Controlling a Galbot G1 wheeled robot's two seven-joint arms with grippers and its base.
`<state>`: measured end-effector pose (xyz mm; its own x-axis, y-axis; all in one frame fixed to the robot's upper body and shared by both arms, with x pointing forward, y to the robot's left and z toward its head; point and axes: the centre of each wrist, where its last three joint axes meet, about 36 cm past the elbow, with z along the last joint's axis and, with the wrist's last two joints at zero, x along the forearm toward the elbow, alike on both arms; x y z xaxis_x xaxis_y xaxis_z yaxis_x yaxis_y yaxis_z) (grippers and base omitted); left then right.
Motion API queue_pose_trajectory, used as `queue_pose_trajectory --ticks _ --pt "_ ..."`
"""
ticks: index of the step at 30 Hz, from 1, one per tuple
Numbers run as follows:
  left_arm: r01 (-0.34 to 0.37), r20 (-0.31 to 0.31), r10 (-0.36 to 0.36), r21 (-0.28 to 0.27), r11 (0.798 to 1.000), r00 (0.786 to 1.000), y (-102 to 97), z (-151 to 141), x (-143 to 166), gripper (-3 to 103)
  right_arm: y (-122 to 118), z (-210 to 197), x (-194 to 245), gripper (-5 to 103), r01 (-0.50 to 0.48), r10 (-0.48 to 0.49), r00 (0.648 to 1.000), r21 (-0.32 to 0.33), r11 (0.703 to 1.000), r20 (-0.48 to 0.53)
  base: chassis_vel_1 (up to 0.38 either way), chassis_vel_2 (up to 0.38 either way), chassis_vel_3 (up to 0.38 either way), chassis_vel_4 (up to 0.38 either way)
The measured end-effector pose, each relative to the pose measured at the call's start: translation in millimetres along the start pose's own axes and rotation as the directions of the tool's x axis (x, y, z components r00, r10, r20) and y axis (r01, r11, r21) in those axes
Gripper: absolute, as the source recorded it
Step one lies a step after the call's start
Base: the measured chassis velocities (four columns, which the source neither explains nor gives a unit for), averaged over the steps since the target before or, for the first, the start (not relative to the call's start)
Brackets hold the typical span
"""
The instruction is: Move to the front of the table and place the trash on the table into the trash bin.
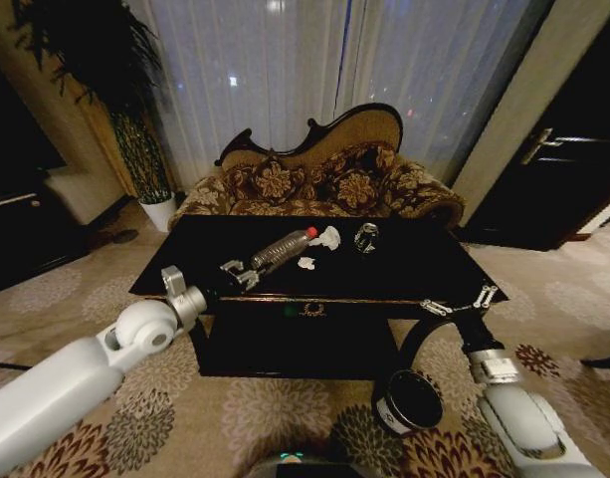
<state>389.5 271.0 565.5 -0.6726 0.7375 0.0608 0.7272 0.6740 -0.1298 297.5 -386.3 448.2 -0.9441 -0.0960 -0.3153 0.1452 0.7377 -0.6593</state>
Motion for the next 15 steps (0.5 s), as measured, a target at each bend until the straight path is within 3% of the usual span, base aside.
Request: queue_pose_trajectory --ticks 2,4,15 --pt "-0.005 -0.001 0.005 0.005 1.000 1.000 -3.6 -0.3 0.4 42 0.1 0.9 0.6 100 0.003 -0.003 1.000 0.019 1.000 0.007 0.000 0.000 0.000 0.000" --pt "-0.026 0.003 0.026 0.024 0.999 1.000 -16.8 -0.9 0.0 42 1.4 2.8 2.7 100 0.012 -0.016 0.999 0.080 0.997 0.043 0.000 0.000 0.000 0.000" --pt "-0.141 0.020 0.140 0.099 0.985 0.990 -58.2 -14.9 -1.4 42 16.5 6.0 10.5 100 0.004 -0.017 0.997 0.172 0.985 0.079 0.000 0.000 0.000 0.000"
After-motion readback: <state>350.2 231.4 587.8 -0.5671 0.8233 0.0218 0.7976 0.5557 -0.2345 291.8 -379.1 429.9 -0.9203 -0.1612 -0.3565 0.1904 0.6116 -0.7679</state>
